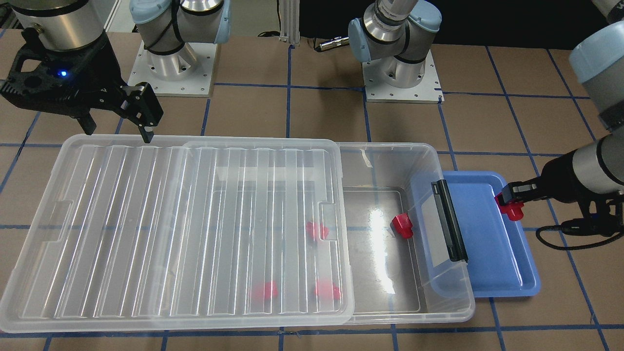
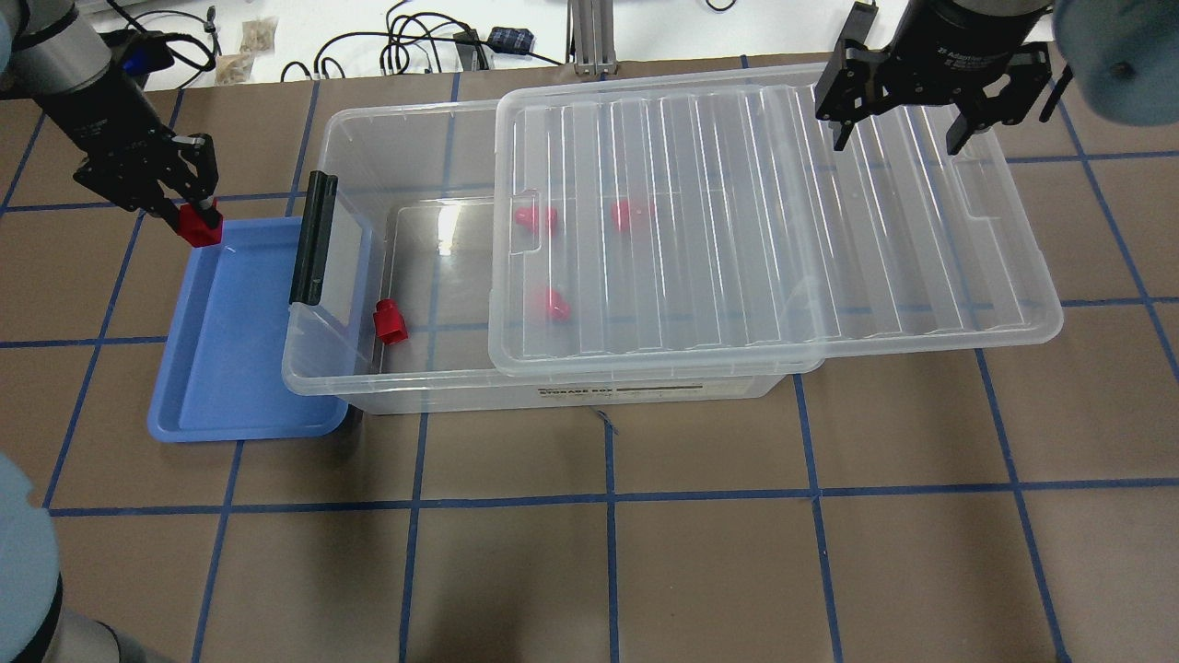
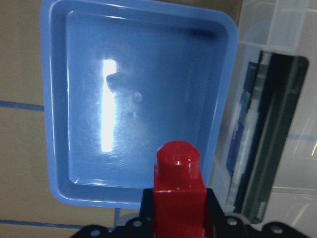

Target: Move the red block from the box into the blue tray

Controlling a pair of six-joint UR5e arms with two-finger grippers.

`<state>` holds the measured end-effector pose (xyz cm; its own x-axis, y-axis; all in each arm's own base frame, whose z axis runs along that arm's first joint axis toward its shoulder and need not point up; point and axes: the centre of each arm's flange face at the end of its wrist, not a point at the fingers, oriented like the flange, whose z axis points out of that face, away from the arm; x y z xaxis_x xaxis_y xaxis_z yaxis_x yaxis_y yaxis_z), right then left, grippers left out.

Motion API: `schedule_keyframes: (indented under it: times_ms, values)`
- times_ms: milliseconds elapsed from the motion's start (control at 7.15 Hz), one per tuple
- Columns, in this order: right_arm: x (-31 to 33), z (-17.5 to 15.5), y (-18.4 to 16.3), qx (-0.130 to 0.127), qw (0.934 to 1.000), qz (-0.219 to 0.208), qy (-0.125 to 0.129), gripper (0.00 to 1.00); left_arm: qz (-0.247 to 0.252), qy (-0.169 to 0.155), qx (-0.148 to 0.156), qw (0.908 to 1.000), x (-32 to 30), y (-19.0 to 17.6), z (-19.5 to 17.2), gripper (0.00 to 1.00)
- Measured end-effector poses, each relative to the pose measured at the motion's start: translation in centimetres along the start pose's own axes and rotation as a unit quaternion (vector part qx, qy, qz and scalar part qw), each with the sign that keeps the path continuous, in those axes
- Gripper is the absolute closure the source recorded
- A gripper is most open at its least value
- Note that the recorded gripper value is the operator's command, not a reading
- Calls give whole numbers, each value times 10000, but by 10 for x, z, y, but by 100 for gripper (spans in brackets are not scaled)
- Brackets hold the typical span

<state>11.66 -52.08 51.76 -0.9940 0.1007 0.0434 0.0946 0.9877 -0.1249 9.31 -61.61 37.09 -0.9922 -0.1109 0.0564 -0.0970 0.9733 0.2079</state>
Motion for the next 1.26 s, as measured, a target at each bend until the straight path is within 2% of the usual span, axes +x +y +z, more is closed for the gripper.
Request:
schedule_keyframes:
  times_ms: [140, 419, 699, 839, 978, 1118, 1258]
  values:
    - [32, 6, -12, -19, 9997, -237, 105, 0, 83, -19, 89, 9999, -20, -6, 33, 100]
    - [143, 38, -44, -210, 9984, -446, 276, 0, 117, -14, 134, 9998, -40, -14, 101, 100]
    - [223, 90, -70, -323, 9961, -766, 306, 0, 159, 72, -63, 9998, -45, -23, 142, 100]
    - [242, 112, -75, -419, 9953, -837, 262, 0, 271, 114, -157, 9994, -46, -26, 155, 99]
    - [252, 135, -76, -534, 9942, -906, 204, 0, 422, 136, -215, 9988, -47, -28, 163, 95]
    - [257, 155, -74, -596, 9939, -908, 169, 0, 506, 144, -248, 9983, -47, -29, 167, 81]
    - [255, 171, -69, -592, 9944, -863, 140, 0, 537, 150, -266, 9981, -47, -30, 169, 75]
